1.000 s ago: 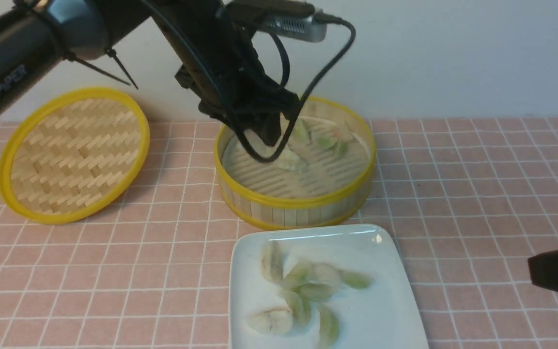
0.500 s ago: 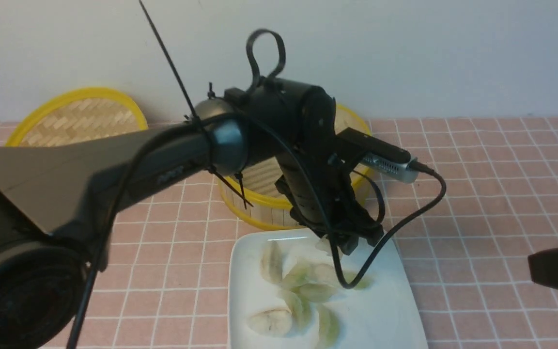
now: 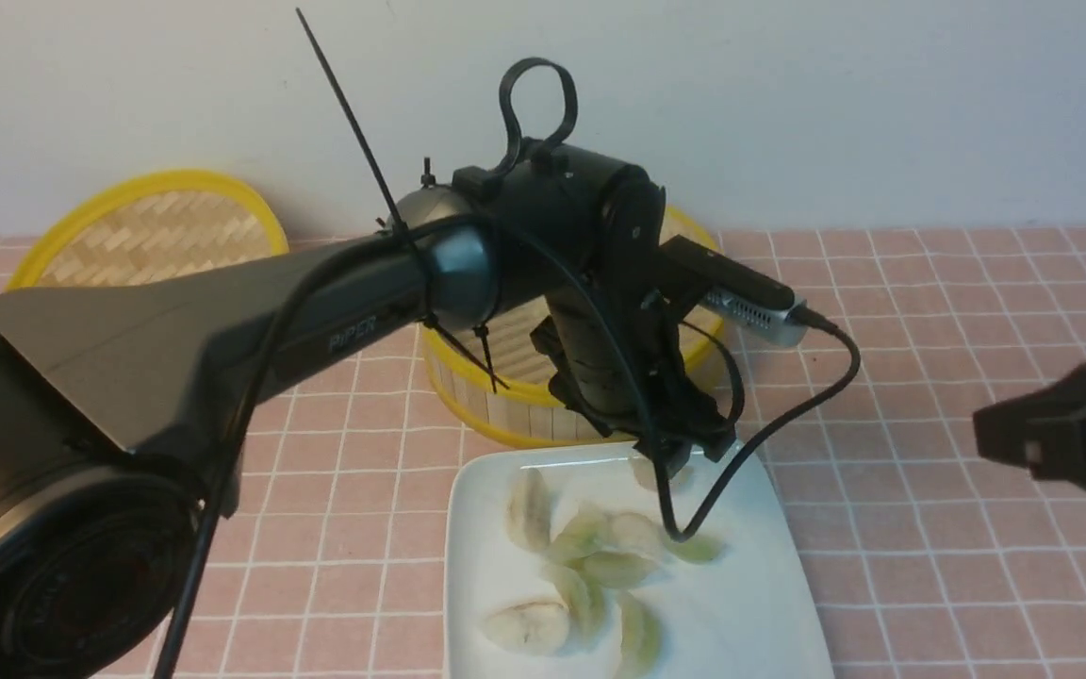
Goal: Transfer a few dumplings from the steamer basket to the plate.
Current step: Use the left arm to put the dumpling into the plate, then use the right arm to grab a dumpling from inside the steamer
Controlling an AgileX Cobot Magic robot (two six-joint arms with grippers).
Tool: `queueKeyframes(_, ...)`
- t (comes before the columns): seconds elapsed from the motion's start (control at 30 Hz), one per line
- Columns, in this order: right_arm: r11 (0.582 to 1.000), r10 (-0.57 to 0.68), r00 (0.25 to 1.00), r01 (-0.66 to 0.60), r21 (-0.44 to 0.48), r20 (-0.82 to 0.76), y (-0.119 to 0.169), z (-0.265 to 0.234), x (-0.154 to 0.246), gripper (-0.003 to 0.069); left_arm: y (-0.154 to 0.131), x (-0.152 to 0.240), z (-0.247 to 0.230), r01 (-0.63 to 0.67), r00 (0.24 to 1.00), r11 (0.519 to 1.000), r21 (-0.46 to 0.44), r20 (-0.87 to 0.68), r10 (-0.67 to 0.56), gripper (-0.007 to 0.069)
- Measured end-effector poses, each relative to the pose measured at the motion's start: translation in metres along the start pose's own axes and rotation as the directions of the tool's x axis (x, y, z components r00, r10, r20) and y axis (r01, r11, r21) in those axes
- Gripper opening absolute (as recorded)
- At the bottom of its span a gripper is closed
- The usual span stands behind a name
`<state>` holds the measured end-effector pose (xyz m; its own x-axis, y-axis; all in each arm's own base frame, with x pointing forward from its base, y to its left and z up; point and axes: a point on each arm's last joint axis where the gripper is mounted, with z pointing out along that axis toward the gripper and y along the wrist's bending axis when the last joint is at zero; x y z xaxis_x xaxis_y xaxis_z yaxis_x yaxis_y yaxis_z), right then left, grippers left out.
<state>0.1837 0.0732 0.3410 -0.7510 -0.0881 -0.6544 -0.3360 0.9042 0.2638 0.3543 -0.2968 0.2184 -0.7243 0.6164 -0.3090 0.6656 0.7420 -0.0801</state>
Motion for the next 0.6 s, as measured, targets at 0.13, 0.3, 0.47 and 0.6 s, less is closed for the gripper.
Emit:
queueKeyframes(0.13,0.999,-0.038,0.999,0.038,0.002,-0.012,-0.001,0.017,-0.031,-0.0014,0.005,-0.002,-0.036,0.002,1.0,0.997,-0.073,-0.009,-0.003,0.0174)
queueKeyframes(0.3,0.997,-0.075,0.997,0.075,0.002,-0.029,-0.005,0.049,-0.075,-0.0014,0.024,0.01,-0.111,0.081,0.995,0.985,-0.151,0.076,-0.07,0.0007)
queueKeyframes(0.47,0.994,-0.105,0.994,0.105,-0.007,-0.043,-0.009,0.095,-0.117,-0.0008,0.037,0.051,-0.184,0.174,0.972,0.968,-0.179,0.189,-0.139,-0.0006)
queueKeyframes(0.6,0.982,-0.187,0.979,0.184,-0.035,-0.082,-0.008,0.156,-0.141,0.0048,0.029,0.095,-0.219,0.216,0.948,0.962,-0.167,0.273,-0.165,-0.0006)
